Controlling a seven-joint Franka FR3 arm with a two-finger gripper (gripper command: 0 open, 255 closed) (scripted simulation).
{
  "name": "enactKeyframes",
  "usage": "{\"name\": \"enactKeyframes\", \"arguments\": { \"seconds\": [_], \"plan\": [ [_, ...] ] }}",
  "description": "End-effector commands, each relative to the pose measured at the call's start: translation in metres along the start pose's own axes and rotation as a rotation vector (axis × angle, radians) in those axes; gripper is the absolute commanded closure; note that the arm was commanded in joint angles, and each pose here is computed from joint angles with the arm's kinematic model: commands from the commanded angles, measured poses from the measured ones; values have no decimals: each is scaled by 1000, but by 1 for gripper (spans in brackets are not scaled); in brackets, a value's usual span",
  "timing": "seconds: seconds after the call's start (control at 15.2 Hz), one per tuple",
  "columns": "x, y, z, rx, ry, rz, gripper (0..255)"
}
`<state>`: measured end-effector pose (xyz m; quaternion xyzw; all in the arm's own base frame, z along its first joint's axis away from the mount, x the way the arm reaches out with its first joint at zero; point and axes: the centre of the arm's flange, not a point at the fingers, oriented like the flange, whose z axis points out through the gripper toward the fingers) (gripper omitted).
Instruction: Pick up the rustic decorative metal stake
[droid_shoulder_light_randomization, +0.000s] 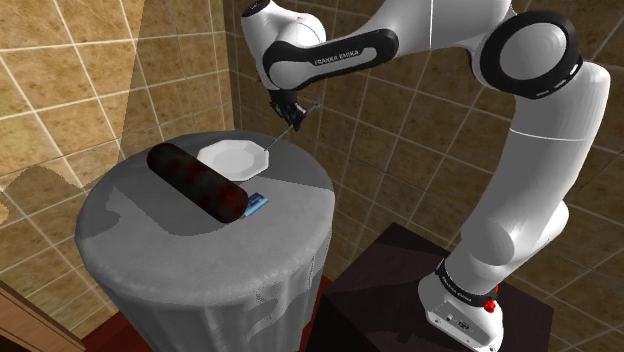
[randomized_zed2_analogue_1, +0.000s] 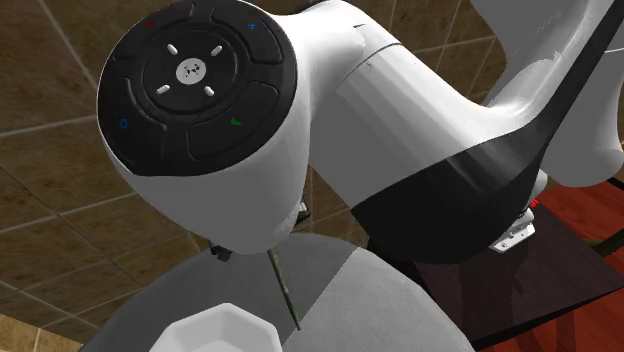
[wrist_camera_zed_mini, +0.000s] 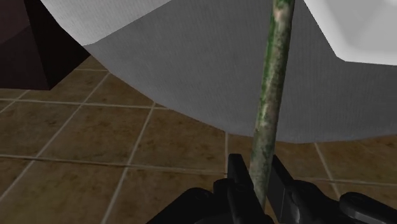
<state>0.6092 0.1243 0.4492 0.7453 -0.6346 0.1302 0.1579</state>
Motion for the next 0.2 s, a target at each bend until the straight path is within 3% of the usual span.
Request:
{"name": "enactKeyframes", "arguments": {
  "seconds": [0.0,0.13],
  "plan": [
    [13,0,-8,-5,10,13,255],
    [13,0,-9,-5,10,13,255]
  ]
}}
